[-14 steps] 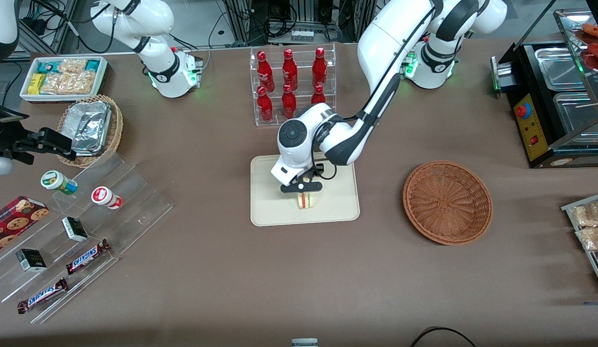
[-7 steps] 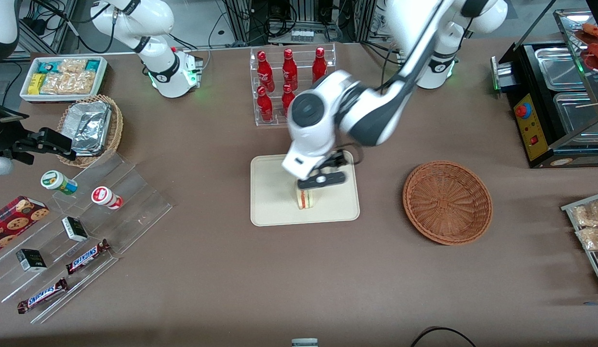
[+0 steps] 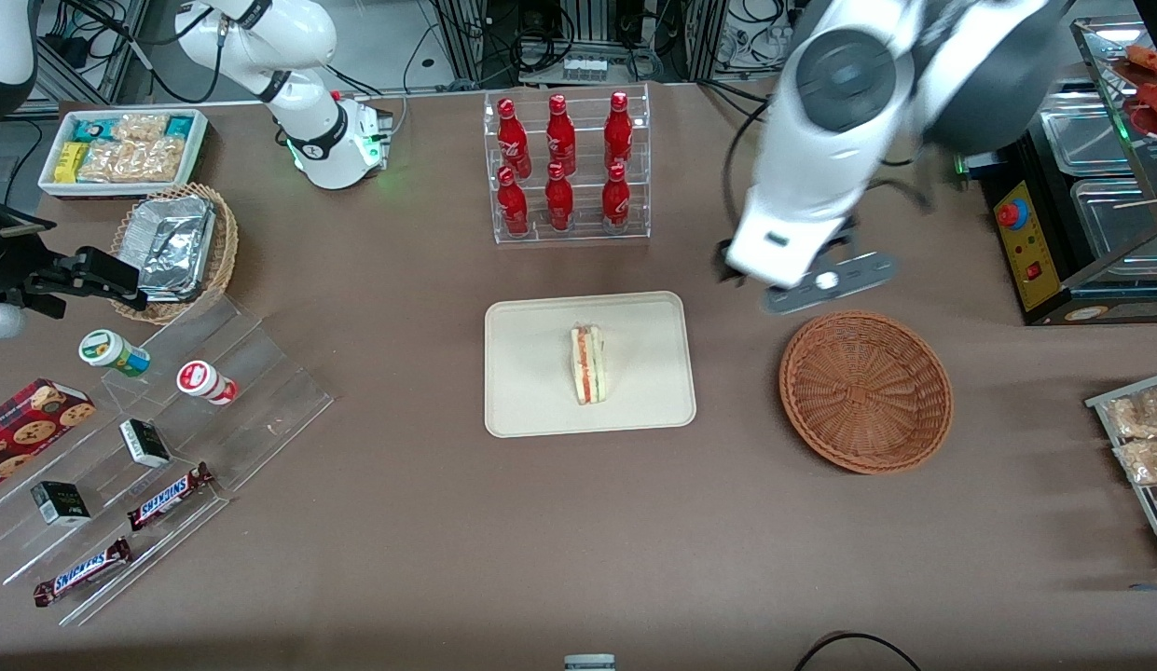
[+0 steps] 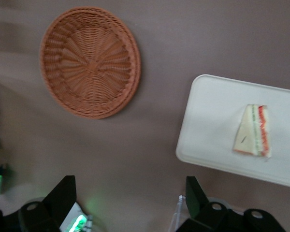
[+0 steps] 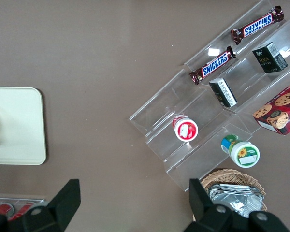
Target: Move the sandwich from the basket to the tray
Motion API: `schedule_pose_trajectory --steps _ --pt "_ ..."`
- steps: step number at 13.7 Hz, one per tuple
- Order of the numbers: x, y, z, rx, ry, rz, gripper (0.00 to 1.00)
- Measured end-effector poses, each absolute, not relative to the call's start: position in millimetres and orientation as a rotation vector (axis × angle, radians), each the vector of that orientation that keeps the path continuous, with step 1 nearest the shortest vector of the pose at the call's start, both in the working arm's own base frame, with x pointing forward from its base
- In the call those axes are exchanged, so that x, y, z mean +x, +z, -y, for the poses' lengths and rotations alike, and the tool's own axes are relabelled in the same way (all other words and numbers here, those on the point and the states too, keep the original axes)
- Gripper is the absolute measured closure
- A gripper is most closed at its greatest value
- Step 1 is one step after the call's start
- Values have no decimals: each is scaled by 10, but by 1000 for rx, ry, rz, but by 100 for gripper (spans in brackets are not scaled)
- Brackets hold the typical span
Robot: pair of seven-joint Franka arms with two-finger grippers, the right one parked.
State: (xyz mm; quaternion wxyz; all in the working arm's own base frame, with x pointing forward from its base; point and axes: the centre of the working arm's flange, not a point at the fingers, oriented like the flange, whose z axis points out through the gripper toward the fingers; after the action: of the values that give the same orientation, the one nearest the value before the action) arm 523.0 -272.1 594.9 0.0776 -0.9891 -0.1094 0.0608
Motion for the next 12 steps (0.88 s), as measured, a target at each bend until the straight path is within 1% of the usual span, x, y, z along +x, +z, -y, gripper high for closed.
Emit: schedule_pose_trajectory --steps 3,6,9,12 --pt "5186 6344 1980 -2986 221 203 0" --pt "5175 6579 1207 -3018 256 68 0" --pt "5129 6699 626 -3044 280 -73 0" --pt "5069 6670 401 -3050 308 -131 0"
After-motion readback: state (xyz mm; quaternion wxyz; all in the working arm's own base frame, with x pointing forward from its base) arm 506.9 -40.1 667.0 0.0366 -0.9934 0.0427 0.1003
